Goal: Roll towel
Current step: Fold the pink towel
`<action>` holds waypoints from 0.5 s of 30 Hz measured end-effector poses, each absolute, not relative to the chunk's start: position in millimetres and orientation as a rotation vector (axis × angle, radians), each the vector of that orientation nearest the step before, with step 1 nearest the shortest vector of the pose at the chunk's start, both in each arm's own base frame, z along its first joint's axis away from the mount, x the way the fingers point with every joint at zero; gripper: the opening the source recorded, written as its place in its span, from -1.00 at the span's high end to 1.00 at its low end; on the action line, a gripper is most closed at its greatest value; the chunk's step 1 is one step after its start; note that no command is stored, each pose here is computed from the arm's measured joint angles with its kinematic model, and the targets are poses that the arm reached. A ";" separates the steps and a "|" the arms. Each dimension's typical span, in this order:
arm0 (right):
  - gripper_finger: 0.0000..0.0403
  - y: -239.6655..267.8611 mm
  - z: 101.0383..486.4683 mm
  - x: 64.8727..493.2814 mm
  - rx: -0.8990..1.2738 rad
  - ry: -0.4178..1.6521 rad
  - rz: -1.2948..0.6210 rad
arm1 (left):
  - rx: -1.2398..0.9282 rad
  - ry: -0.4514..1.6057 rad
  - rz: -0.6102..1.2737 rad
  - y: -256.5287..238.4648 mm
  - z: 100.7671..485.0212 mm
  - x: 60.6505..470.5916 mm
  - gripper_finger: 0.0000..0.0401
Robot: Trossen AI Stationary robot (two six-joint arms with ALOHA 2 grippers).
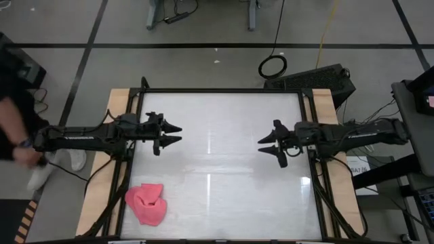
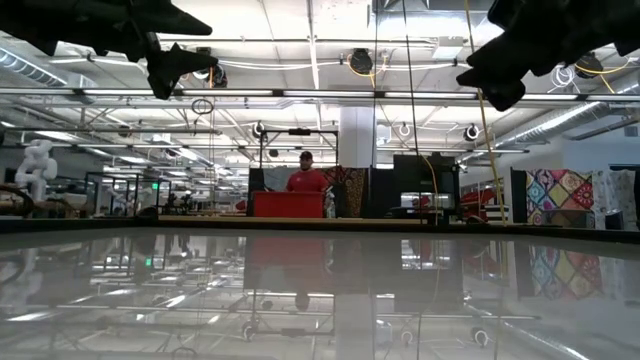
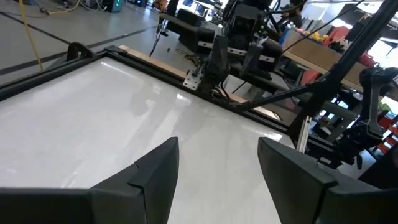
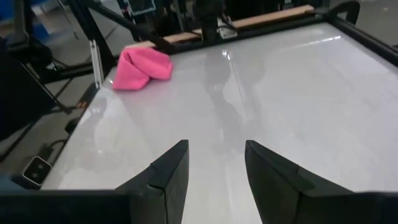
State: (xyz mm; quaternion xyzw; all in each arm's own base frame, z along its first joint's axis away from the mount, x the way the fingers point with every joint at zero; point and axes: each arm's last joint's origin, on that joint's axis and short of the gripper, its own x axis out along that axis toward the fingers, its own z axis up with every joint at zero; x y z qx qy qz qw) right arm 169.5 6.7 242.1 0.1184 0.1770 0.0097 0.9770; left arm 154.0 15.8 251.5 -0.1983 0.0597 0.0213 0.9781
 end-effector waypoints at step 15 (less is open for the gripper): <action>0.10 7.0 236.9 174.0 0.119 0.389 0.042 | -0.398 0.118 0.064 16.5 251.3 154.0 -0.12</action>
